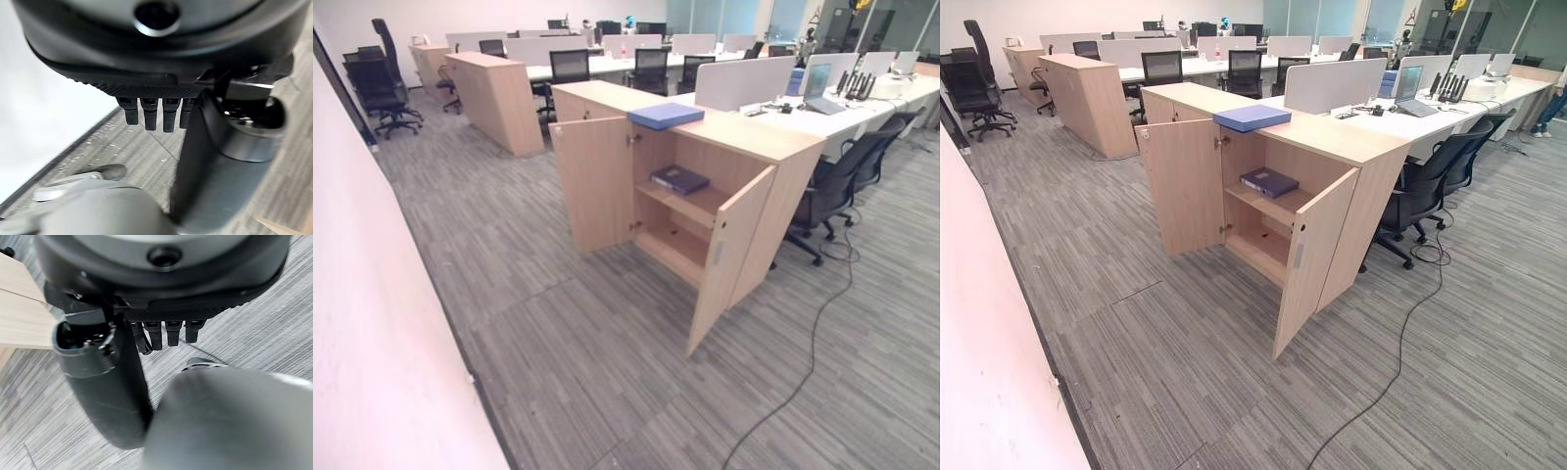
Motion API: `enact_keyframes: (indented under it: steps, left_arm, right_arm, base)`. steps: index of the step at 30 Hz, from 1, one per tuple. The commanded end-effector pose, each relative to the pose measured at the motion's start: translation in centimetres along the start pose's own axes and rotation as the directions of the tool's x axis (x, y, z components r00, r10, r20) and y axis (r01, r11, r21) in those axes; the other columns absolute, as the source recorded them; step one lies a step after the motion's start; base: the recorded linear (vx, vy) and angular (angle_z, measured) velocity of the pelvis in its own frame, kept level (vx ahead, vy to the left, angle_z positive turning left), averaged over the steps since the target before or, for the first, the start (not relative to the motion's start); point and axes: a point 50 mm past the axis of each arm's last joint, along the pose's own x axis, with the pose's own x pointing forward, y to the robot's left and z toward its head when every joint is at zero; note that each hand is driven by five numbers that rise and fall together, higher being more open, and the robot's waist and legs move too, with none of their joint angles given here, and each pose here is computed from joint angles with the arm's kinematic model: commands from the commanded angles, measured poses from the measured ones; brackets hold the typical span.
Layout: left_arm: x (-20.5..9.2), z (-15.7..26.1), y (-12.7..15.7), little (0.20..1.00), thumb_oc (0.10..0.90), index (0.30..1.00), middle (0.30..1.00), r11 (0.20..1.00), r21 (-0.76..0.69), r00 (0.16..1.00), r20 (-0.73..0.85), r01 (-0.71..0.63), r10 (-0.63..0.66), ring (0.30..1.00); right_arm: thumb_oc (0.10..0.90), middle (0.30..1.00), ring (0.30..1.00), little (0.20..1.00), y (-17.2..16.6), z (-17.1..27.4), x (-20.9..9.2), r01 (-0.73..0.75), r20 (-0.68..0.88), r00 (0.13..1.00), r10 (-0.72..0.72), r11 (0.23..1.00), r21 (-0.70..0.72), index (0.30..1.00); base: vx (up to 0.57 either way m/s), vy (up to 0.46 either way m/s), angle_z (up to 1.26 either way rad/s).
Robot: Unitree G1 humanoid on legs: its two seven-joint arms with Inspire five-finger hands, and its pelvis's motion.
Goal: Put the empty folder in the office cabinet
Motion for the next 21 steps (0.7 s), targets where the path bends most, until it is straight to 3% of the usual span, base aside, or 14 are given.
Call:
enact_keyframes:
  steps: [1, 10, 21]
  left_arm:
    - [-0.1, -1.0, -0.7, 0.9, 0.8, 0.9, 0.9, 0.997, -0.069, 0.997, -0.051, 0.045, -0.049, 0.9]
    - [0.0, -0.9, -1.4, 0.9, 0.8, 0.9, 0.9, 0.997, -0.02, 0.996, -0.05, 0.073, -0.074, 0.9]
    - [0.0, -0.7, -2.1, 0.9, 0.8, 0.9, 0.9, 0.994, 0.025, 0.993, -0.053, 0.103, -0.102, 0.9]
  right_arm:
    - [0.8, 0.9, 0.9, 0.9, 0.2, -2.2, -0.2, -0.027, -0.107, 0.994, 0.022, 0.999, -0.047, 0.9]
    - [0.8, 0.9, 0.9, 0.9, -0.4, -2.6, -0.4, -0.011, -0.132, 0.991, 0.001, 0.997, -0.073, 0.9]
    - [0.8, 0.9, 0.9, 0.9, -0.7, -1.8, -0.3, -0.017, -0.123, 0.992, -0.009, 0.976, -0.216, 0.9]
  base:
    - [0.0, 0.0, 0.0]
    - [0.0, 0.0, 0.0]
    - [0.0, 0.0, 0.0]
